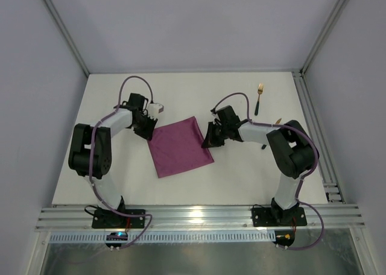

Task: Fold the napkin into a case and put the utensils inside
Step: Smooth out the square-folded napkin at the center of the board, then rotate the square-folded napkin at the center of the board.

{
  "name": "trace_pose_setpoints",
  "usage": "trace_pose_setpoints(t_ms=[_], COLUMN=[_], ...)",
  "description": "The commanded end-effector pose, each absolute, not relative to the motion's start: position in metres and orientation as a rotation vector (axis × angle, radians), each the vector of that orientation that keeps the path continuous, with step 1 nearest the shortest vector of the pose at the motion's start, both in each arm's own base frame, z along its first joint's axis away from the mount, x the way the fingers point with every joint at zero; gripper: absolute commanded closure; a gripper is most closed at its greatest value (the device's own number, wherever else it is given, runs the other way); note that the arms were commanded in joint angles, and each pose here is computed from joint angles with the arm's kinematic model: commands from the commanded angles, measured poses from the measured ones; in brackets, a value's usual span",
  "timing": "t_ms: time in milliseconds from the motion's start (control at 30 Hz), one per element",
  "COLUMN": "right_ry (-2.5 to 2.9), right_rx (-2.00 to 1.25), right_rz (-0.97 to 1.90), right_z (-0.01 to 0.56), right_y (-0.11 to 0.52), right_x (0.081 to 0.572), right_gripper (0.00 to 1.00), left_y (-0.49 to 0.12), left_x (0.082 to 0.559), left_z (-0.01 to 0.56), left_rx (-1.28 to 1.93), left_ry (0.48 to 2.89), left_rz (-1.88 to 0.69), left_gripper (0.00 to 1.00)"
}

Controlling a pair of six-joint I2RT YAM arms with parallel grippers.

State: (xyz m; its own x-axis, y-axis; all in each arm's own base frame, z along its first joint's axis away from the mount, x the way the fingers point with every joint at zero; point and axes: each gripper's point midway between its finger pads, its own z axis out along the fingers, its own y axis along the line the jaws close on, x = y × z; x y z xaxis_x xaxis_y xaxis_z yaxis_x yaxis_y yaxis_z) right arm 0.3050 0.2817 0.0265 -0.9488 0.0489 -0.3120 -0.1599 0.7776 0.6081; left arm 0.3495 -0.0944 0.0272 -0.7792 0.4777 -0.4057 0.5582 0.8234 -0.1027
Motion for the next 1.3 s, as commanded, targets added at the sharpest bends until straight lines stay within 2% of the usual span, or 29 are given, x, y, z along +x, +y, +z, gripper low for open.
trace_pose_setpoints(t_ms=[0, 267, 433, 533, 600, 833, 1267], right_ry=[2.601, 2.524, 2.517, 2.546, 2.557, 2.6, 2.669], right_rx=[-0.123, -0.181, -0.176, -0.212, -0.221, -0.24, -0.055], right_rz=[0.941, 0.842, 0.79, 0.784, 0.786, 0.829, 0.832], right_z=[0.033, 0.075, 0.078, 0.069, 0.062, 0.04, 0.013], right_y=[0.283, 0.273, 0.269, 0.276, 0.281, 0.295, 0.293], right_x=[0.315, 0.333, 0.362, 0.375, 0.384, 0.394, 0.393], right_gripper=[0.96, 0.95, 0.66, 0.58, 0.56, 0.57, 0.85], left_y=[-0.09, -0.09, -0.086, -0.079, -0.075, -0.06, -0.056], left_x=[0.362, 0.371, 0.373, 0.369, 0.365, 0.354, 0.353], left_z=[0.026, 0.04, 0.067, 0.071, 0.068, 0.049, 0.044], left_rx=[0.773, 0.771, 0.769, 0.746, 0.734, 0.679, 0.67], left_ry=[2.615, 2.572, 2.522, 2.533, 2.556, 2.613, 2.62], left_rz=[-0.256, -0.242, -0.212, -0.215, -0.221, -0.246, -0.244], left_gripper=[0.83, 0.82, 0.73, 0.72, 0.72, 0.72, 0.72])
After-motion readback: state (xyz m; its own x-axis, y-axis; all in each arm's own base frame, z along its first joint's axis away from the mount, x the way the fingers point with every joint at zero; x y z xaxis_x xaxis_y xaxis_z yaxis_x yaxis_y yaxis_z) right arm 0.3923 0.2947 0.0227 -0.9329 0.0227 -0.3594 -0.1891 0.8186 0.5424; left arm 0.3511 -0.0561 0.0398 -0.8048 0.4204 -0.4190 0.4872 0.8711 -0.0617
